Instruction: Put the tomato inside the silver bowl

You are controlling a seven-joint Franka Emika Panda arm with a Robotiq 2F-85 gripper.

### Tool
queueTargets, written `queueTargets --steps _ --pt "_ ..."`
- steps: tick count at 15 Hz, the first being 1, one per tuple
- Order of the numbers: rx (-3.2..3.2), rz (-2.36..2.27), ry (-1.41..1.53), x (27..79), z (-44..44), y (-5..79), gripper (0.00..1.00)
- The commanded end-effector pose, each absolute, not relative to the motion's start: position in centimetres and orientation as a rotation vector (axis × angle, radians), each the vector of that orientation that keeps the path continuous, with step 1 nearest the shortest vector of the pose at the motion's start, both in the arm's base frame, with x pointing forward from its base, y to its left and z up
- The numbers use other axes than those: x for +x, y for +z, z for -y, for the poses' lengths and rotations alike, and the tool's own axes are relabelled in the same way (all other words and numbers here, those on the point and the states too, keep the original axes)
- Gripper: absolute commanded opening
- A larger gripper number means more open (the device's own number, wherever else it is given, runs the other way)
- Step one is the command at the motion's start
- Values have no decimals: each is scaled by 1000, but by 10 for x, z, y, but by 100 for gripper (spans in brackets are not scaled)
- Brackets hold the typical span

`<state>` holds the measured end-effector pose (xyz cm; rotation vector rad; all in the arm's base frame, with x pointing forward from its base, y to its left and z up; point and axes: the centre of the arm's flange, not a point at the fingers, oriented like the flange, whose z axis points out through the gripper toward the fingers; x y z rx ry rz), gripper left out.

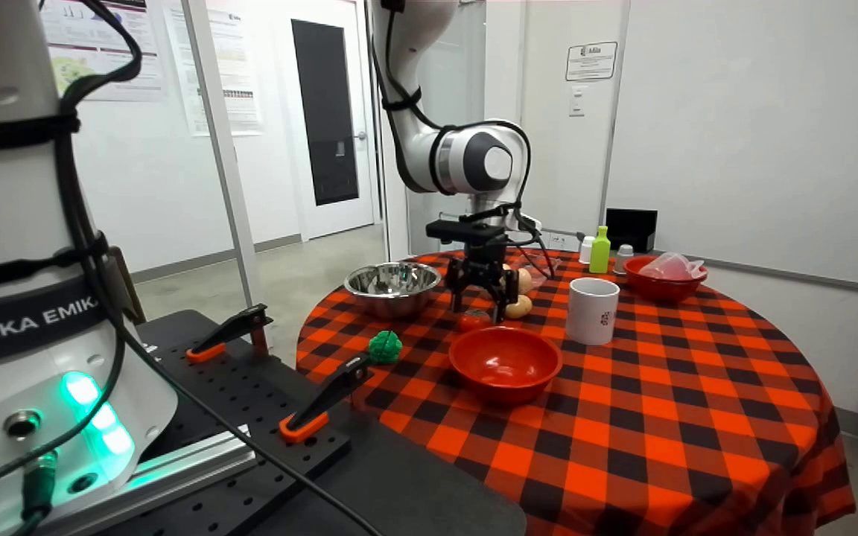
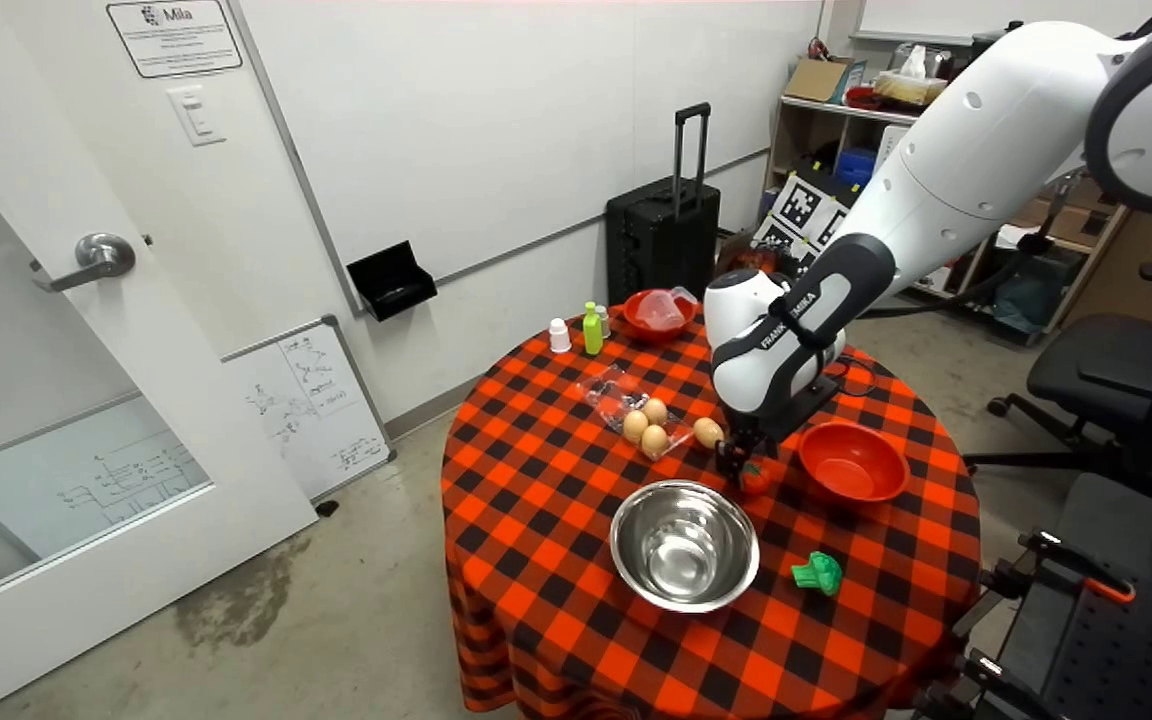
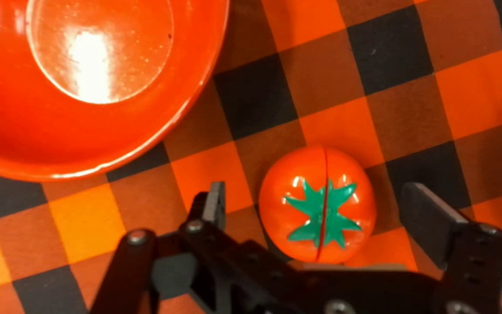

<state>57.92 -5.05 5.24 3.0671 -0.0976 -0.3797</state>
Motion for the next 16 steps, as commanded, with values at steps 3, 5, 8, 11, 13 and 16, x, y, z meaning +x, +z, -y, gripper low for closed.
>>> queueTargets --steps 3,5,8,11,13,16 --pt "3081 118 -407 585 51 43 60" --pt "3079 126 -409 584 50 43 44" --pt "3075 134 -405 582 50 47 38" --pt "3066 119 -380 577 44 59 38" --pt "3052 81 -356 578 37 75 38" --pt "3022 20 -314 578 23 100 38"
